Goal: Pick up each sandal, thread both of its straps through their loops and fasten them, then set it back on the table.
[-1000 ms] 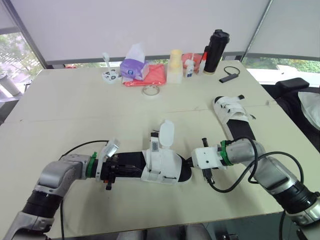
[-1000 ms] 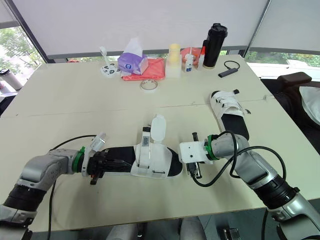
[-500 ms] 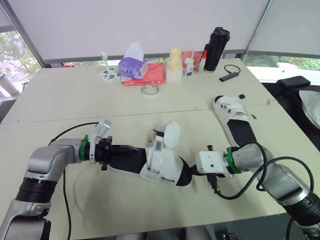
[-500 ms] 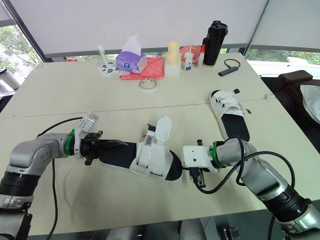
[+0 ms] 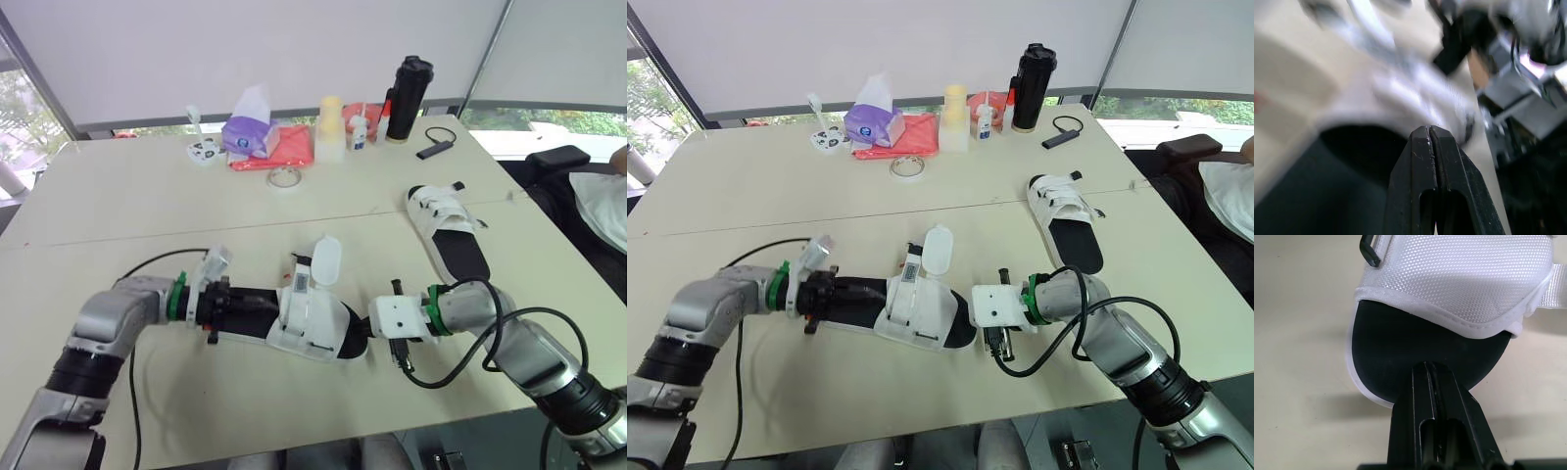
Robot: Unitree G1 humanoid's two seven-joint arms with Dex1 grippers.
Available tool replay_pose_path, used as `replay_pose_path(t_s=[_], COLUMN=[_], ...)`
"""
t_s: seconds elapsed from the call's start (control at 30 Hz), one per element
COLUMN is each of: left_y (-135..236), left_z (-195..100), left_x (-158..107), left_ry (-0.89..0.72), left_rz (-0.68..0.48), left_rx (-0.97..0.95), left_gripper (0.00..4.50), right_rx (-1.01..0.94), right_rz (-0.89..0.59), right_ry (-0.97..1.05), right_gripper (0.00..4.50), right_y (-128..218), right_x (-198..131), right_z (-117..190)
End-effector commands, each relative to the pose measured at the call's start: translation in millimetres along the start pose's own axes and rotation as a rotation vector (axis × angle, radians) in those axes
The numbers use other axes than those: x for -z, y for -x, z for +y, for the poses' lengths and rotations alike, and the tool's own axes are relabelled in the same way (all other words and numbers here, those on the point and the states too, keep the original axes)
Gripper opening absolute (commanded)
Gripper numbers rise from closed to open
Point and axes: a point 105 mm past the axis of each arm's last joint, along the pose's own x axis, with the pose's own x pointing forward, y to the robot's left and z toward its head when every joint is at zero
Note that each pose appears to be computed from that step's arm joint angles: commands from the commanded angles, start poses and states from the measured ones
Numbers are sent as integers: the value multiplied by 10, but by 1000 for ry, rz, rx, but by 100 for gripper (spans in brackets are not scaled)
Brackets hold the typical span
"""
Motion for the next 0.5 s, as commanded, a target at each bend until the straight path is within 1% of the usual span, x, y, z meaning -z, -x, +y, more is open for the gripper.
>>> replay_pose_path(t_s=[0.03,0.2,0.5], left_y=[28,-13,-135], left_z=[-10,-7,-154], left_x=[131,201,87], left_ry=[-58,-68,-76], left_rz=[85,95,43], left_rx=[-11,-14,55], left_gripper=[2,2,2], right_rx=[16,26,44], right_rz=[20,-1,-21], right_ry=[5,6,11], right_gripper=[0,0,0], right_y=[-4,-4,14], right_x=[27,-15,-58], right_z=[-72,-145,-263])
